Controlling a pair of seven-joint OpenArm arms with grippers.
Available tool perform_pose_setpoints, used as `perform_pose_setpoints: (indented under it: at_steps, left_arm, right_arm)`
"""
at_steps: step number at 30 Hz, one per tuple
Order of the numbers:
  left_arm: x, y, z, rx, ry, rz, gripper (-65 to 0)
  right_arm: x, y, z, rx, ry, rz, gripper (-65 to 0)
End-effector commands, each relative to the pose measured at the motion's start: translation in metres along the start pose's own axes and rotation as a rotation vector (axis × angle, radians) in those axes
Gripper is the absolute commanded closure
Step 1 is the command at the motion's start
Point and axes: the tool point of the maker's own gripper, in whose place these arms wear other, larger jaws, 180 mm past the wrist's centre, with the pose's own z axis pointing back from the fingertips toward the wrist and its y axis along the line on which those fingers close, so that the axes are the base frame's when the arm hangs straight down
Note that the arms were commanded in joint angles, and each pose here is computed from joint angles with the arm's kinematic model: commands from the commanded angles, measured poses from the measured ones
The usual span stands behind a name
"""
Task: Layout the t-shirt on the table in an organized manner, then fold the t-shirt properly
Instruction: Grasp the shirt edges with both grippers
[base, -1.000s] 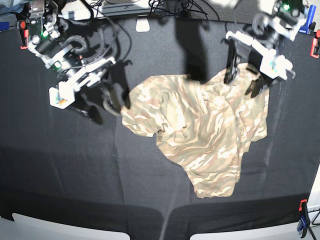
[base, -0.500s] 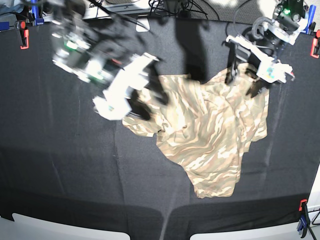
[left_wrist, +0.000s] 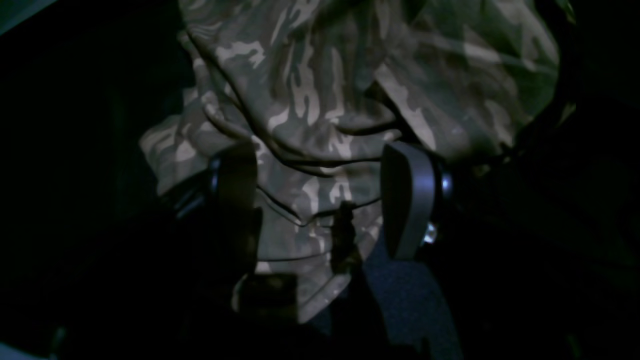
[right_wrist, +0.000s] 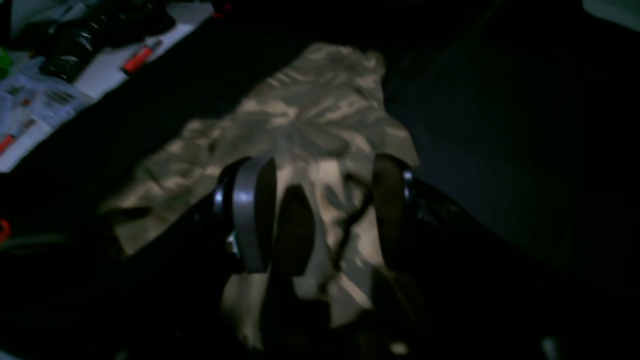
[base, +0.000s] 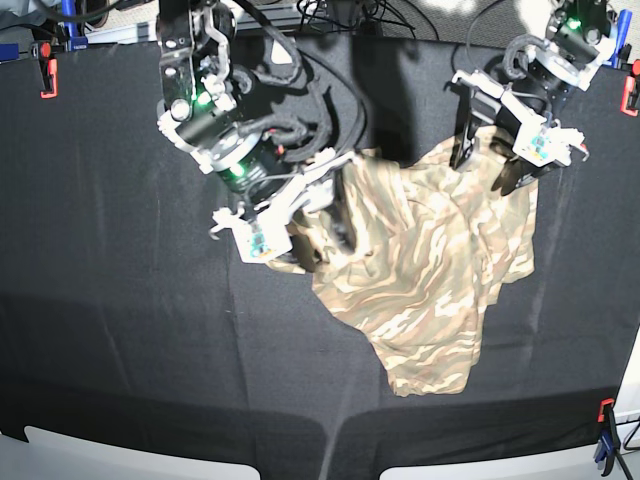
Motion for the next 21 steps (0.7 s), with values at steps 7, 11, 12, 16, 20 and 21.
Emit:
perform_pose_setpoints:
  at_steps: [7,11,12,16,20,21]
  left_arm:
    - [0.014,0.003,0.0,0.005,-0.053,-0.006,-36.5]
    - [0.014,0.003,0.0,0.005,-0.053,-0.006,-36.5]
    - [0.014,0.003,0.0,0.005,-0.053,-0.006,-36.5]
    - [0.014,0.003,0.0,0.006,-0.053,-0.006,-36.5]
    - [0.014,0.003,0.0,0.005,-0.053,-0.006,-36.5]
    - [0.014,0.003,0.0,0.005,-0.053,-0.006,-36.5]
  right_arm:
    - [-0.009,-0.006,-0.007,-0.02,-0.008,-0.044,-30.3]
    - [-0.011,-0.006,-0.008,-0.019,-0.005,-0.048,-30.3]
    - [-0.011,-0.006,-0.008,-0.019,-0.005,-0.048,-30.3]
    - [-0.012,-0.005,-0.008,-0.018,0.002,-0.051,-30.3]
    - [-0.012,-0.002,-0.008,0.003,-0.002,-0.097,-30.3]
    - [-0.011,0.0,-0.008,0.012,-0.005,-0.113,-30.3]
